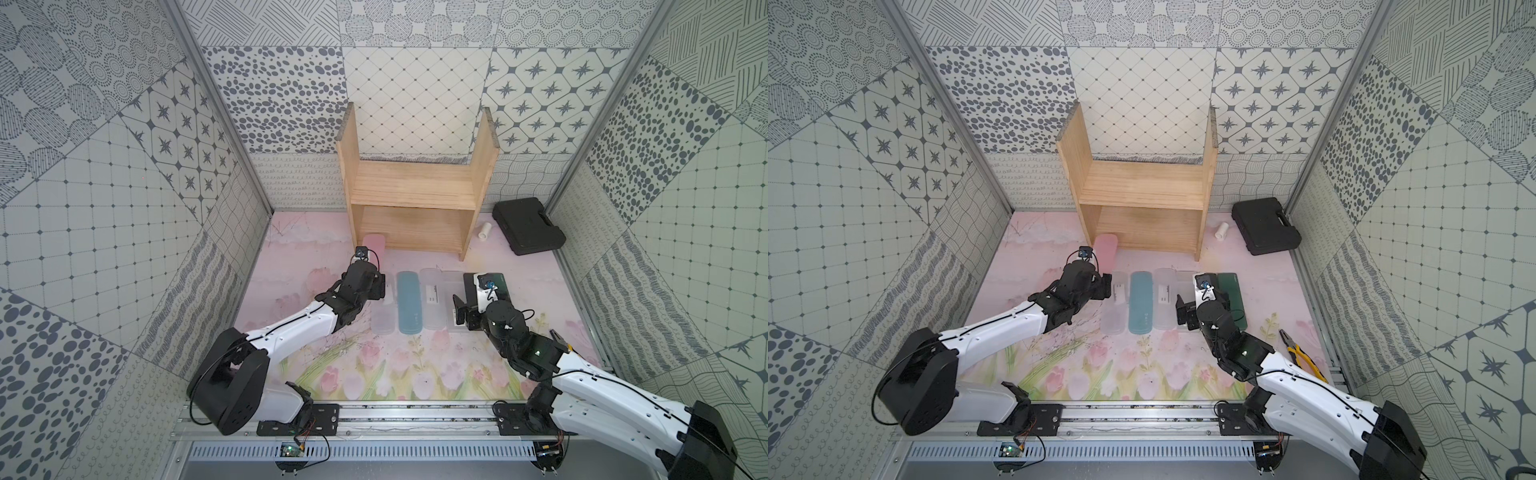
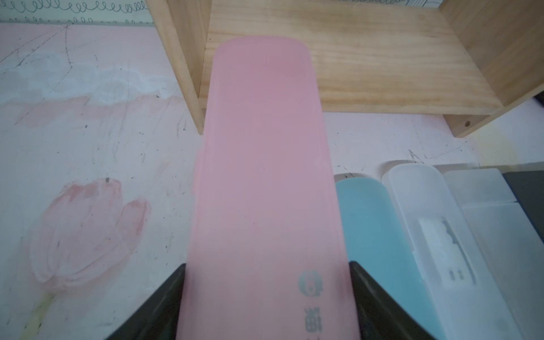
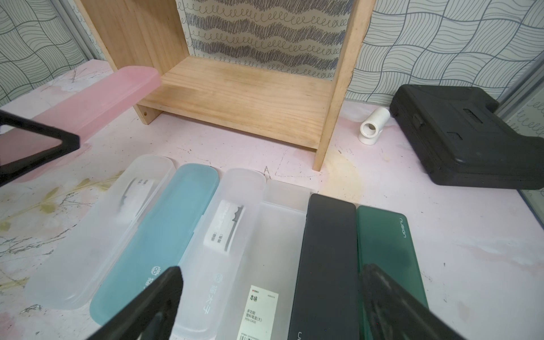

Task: Remove the pencil cases from the shelf
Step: Place the pencil case at the center of the board.

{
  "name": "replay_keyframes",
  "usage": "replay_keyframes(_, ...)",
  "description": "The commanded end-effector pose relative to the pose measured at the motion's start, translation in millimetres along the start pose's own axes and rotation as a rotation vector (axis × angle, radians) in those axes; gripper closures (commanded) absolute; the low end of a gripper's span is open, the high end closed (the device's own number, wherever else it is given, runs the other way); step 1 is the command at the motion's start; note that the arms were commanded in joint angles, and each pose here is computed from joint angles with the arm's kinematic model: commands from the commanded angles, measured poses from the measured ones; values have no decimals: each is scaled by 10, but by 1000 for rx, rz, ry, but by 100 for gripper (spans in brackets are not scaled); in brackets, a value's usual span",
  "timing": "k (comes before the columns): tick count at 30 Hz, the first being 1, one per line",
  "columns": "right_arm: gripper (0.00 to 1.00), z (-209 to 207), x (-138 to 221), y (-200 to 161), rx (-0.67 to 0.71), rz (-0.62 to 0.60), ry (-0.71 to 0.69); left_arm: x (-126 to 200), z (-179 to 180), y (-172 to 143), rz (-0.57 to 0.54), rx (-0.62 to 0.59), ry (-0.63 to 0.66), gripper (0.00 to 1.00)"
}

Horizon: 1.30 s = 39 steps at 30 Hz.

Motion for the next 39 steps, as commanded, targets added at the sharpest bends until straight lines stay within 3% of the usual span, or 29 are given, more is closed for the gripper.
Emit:
replay_keyframes(1, 2, -46, 7, 20, -7, -26, -23, 307, 260, -176, -25, 73, 58, 39)
replay_keyframes(7, 2, -54, 9, 21, -7, -27, -28, 490, 489, -451, 9, 97, 84, 39)
replay_keyframes(17, 2, -55, 7, 18, -6, -25, -29, 359, 588, -849, 85, 126, 99, 39)
replay_keyframes(39, 2, -54, 36, 43, -17, -36, -18, 48, 420, -901, 162, 93, 105, 42)
Point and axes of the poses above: each gripper's point midway between its finger pads, its own x axis back along the fingers, its own z axis along the line the jaws close on, y = z × x, the point moved 2 cm from there along x, back along the fingers, and after that the axes turned 7 degrees about x, right-handed, at the moved point
